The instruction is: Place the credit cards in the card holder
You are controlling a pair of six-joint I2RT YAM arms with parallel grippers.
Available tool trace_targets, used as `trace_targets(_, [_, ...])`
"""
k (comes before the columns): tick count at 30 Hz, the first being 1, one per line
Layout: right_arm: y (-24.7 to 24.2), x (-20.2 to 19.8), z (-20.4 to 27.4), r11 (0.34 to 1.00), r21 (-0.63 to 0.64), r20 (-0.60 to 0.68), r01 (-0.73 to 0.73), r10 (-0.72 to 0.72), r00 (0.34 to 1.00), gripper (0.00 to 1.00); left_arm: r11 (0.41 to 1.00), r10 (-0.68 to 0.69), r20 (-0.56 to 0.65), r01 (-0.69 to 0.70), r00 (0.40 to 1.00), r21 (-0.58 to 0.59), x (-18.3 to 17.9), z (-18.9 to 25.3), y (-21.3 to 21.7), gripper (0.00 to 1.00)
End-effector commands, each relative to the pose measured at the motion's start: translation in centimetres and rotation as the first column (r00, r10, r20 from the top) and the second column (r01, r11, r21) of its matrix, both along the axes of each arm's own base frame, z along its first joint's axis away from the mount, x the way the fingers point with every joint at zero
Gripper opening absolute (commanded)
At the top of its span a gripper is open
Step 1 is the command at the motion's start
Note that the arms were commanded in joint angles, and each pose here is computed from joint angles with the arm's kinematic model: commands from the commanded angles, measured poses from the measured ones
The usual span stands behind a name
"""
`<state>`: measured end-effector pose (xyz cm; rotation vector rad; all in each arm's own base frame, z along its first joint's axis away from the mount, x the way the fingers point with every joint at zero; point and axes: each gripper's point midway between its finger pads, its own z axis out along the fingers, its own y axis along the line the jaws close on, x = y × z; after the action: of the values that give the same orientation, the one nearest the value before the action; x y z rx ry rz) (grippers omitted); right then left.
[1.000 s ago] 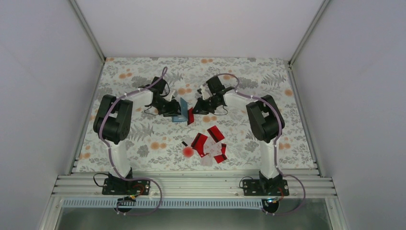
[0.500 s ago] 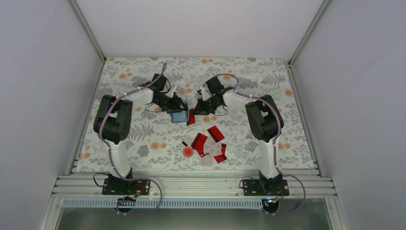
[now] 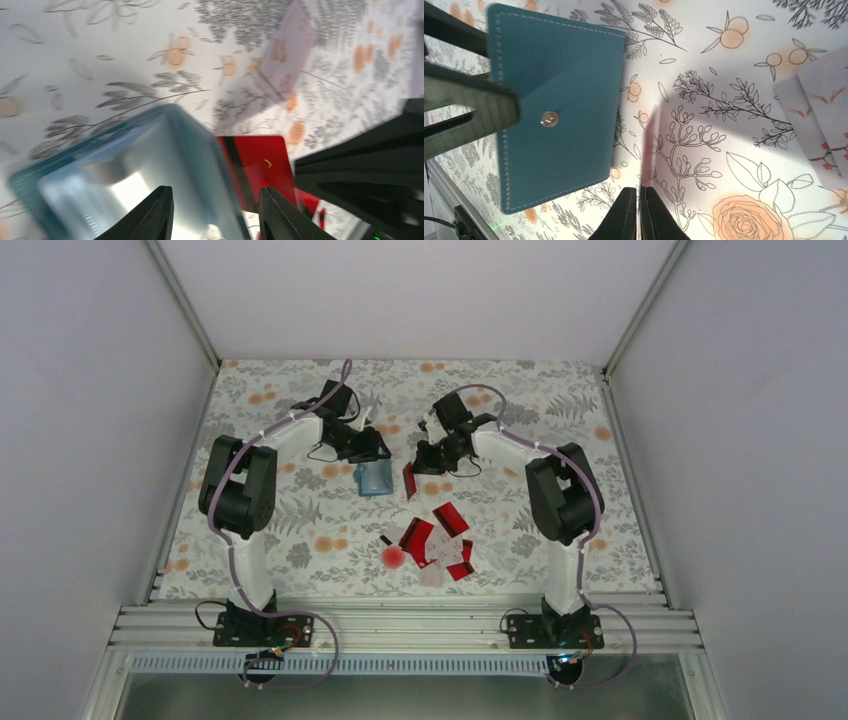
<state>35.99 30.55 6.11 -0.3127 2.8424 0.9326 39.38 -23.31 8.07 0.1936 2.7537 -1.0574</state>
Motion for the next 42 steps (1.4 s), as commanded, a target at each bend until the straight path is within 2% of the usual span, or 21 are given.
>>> trace_targets(1, [-0.4, -0.3, 1.8, 1.0, -0.018, 0.054, 0.002, -0.001, 0.999, 0.04, 0.979, 0.066, 0.009, -0.066, 0.998, 0.191, -0.1, -0.9, 2.9, 0.44])
trace_targets(6, [-0.8, -0.3, 2.7, 0.999, -0.031, 0.075, 0.006, -0.003, 0.997, 0.04, 0.975, 0.056, -0.023, -0.05, 0.998, 0.217, -2.3, -2.3, 3.7, 0.43])
trace_targets(11, [-1.1, -0.3, 4.4, 1.0, -0.029, 0.113, 0.008, -0.005, 0.994, 0.04, 0.969, 0.066, -0.03, -0.057, 0.997, 0.239, -2.9, -3.1, 4.2, 0.4])
trace_targets(16, [-1.4, -1.5, 2.7, 0.999, -0.042, 0.07, -0.017, 0.02, 0.997, 0.06, 0.968, 0.076, -0.025, -0.067, 0.997, 0.241, -2.9, -3.0, 4.2, 0.4])
trace_targets(19, [-2.3, -2.0, 1.2, 0.995, -0.095, 0.038, -0.015, 0.019, 0.999, 0.2, 0.957, 0.09, 0.033, -0.096, 0.995, 0.273, -2.3, -1.1, 4.8, 0.42])
trace_targets(23, [-2.8, -2.2, 0.6, 0.991, -0.132, 0.035, -0.02, 0.025, 0.999, 0.5, 0.95, 0.05, 0.135, -0.089, 0.99, 0.298, -1.3, 2.9, 4.5, 0.44])
trace_targets(27, [-3.7, -2.5, 1.5, 0.987, -0.16, 0.067, -0.026, 0.037, 0.997, 0.62, 0.956, -0.046, 0.194, -0.012, 0.98, 0.292, -2.1, 5.2, 2.3, 0.44])
trace_targets(31, [-5.3, -4.3, 2.4, 0.98, -0.195, 0.069, -0.025, 0.039, 0.997, 0.67, 0.933, -0.126, 0.251, 0.028, 0.96, 0.36, -4.4, 5.7, 1.5, 0.45])
trace_targets(36, [-9.5, -6.9, 1.6, 0.941, -0.326, 0.056, 0.091, -0.077, 0.996, 0.86, 0.923, -0.207, 0.287, 0.089, 0.935, 0.375, -8.4, 5.8, 0.1, 0.6])
trace_targets(38, [-10.9, -7.6, 2.4, 0.927, -0.349, 0.088, 0.138, -0.114, 0.99, 0.9, 0.916, -0.235, 0.283, 0.114, 0.93, 0.385, -10.0, 5.3, -0.6, 0.68])
trace_targets(42, [-12.3, -9.4, 1.2, 0.914, -0.397, 0.067, 0.086, -0.064, 0.996, 0.97, 0.915, -0.246, 0.261, 0.135, 0.933, 0.38, -12.2, 4.1, -1.4, 0.7])
